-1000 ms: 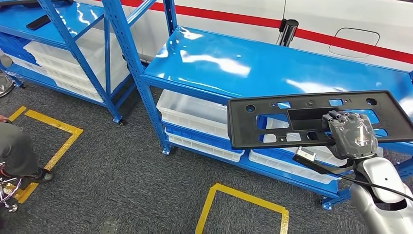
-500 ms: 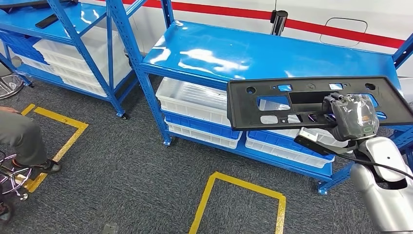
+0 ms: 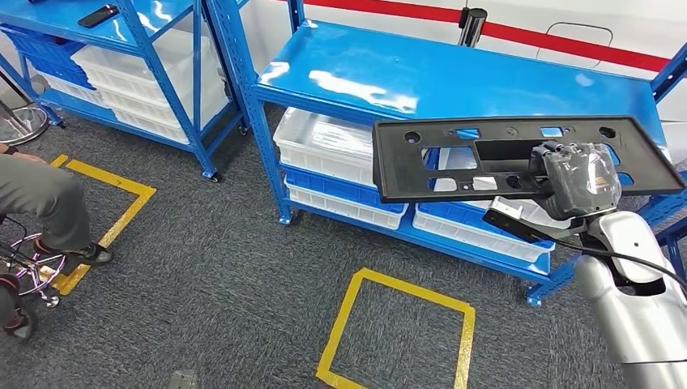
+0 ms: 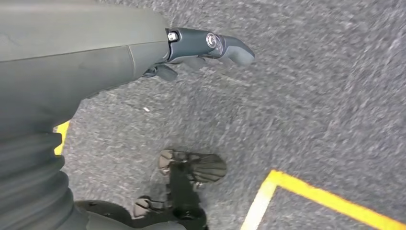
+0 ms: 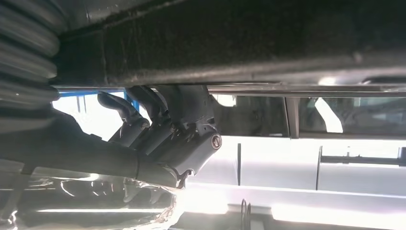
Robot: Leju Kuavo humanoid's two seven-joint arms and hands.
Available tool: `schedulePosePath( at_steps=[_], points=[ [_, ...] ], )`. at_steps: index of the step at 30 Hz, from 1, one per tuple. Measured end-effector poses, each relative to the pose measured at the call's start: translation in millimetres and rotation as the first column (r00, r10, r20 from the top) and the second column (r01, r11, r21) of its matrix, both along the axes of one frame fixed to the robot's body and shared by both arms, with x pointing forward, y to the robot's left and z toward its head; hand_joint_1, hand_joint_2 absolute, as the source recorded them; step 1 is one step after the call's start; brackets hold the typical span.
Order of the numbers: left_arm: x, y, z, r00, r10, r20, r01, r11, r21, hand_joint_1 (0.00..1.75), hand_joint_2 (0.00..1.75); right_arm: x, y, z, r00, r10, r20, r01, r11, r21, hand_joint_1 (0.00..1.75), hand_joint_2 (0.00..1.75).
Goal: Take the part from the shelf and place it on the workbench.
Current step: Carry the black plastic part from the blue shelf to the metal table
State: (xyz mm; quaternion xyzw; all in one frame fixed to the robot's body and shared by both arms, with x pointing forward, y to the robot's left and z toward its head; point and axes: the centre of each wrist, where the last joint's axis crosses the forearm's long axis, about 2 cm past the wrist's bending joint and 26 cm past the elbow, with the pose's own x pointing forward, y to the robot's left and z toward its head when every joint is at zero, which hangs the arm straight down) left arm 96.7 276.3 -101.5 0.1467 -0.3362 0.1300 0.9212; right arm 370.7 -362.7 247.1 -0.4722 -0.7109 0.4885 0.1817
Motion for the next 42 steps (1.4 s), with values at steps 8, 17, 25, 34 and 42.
schedulePosePath(
  at_steps=[8, 17, 25, 34, 42],
  points=[
    [-3.3, 0, -0.7, 1.0, 0.0, -0.008, 0.0, 1.0, 0.002, 0.0, 1.75, 5, 3, 0, 1.0, 0.003, -0.009, -0.003, 1.0, 0.01, 1.75, 1.75],
    [-0.8, 0, -0.2, 1.0, -0.007, -0.003, 0.007, 1.0, 0.004, 0.0, 1.75, 11, 5, 7, 1.0, -0.008, 0.0, 0.008, 0.999, 0.032, 1.75, 1.75],
    [4.9, 3, 1.1, 1.0, -0.011, 0.009, 0.011, 1.0, 0.008, 0.0, 1.75, 14, 7, 11, 0.999, -0.033, 0.018, 0.033, 0.999, 0.017, 1.75, 1.75],
    [6.7, -5, 1.7, 1.0, -0.022, 0.017, 0.023, 1.0, -0.01, 0.0, 1.75, 14, 7, 9, 0.999, -0.022, -0.023, 0.024, 0.996, 0.085, 1.75, 1.75],
    [3.8, -5, 1.0, 0.999, -0.039, 0.032, 0.039, 0.999, -0.006, 0.0, 1.75, 13, 9, 7, 0.999, -0.015, -0.031, 0.017, 0.998, 0.063, 1.75, 1.75]
  ],
)
